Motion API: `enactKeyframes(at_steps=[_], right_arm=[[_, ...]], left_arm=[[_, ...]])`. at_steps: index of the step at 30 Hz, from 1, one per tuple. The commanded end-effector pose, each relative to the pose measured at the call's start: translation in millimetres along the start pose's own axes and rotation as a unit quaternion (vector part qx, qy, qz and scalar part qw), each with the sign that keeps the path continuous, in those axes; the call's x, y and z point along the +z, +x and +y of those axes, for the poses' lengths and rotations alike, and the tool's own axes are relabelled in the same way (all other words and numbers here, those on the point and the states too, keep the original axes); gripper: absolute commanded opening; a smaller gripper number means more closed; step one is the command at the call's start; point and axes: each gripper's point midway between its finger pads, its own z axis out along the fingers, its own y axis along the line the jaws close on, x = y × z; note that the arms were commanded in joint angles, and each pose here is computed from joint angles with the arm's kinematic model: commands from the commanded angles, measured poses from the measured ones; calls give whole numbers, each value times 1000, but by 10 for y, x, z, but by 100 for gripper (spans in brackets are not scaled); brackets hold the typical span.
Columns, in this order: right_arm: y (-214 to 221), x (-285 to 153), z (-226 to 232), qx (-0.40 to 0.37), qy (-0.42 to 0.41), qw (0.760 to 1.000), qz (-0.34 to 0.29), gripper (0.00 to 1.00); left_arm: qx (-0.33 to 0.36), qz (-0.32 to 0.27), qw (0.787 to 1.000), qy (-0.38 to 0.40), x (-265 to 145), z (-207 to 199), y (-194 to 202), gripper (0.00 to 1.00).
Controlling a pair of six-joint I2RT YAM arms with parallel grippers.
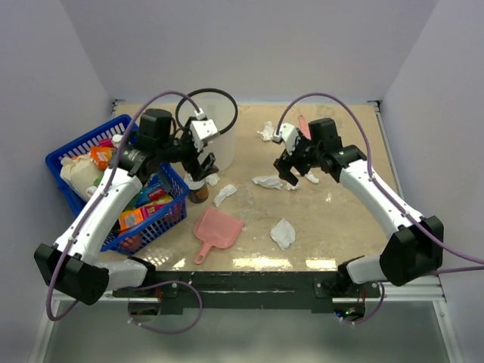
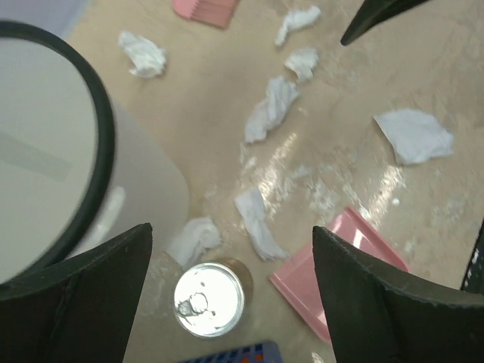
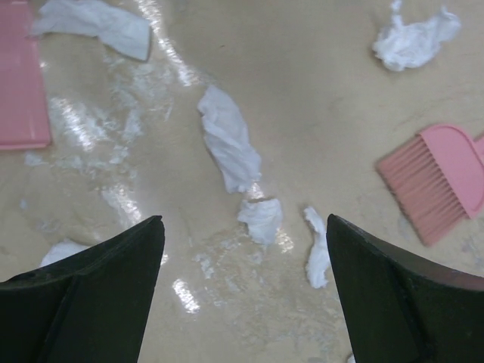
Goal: Sweep away the paper scraps from the table
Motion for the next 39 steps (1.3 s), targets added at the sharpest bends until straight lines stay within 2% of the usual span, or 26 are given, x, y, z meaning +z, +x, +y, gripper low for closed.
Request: enactKeyframes(at_steps=[1, 3, 9, 12, 13, 14, 16, 18, 20, 22, 25, 27, 28, 32, 39], right_arm=[[1, -22, 343, -52, -62, 997, -9, 87], [46, 37, 423, -79, -70, 994, -2, 85], [102, 190, 496, -115, -71, 991, 15, 80], [-4, 333, 84, -9, -7, 1000, -1, 75], [-198, 324, -135, 24, 15, 999, -21, 74], [-166, 434, -360, 101, 36, 994, -21, 74], [-312, 451, -773, 174, 101, 978, -49, 71], [-287, 610, -1105, 192, 167, 966, -46, 67], [-395, 674, -1313, 204, 197, 957, -55, 63], [-275, 833, -1486, 217, 229, 948, -34, 59], [-27, 988, -1711, 261, 273, 926, -4, 61], [140, 1116, -1751, 272, 277, 921, 13, 60], [202, 1136, -1775, 296, 282, 912, 13, 58], [452, 1302, -1713, 329, 268, 905, 37, 49], [854, 1420, -1619, 371, 267, 886, 77, 50]], left_arm=[[42, 58, 996, 61, -51, -371, 399, 89], [60, 85, 993, 59, -50, -390, 565, 87], [85, 106, 988, 70, -45, -442, 741, 85], [75, 93, 991, 62, 27, -426, 690, 84], [64, 84, 993, 56, 59, -403, 640, 84], [62, 78, 994, 53, 70, -392, 600, 84], [62, 70, 994, 49, 103, -361, 555, 84], [62, 72, 995, 40, 123, -312, 554, 84], [60, 69, 995, 32, 124, -270, 499, 84], [59, 61, 996, 25, 124, -235, 418, 84], [53, 55, 997, 13, 125, -181, 343, 84], [52, 48, 997, 5, 127, -139, 277, 84], [48, 46, 998, 2, 119, -130, 261, 84], [56, 47, 997, -14, 101, -44, 206, 85], [26, 29, 999, -1, 145, -49, 126, 86]])
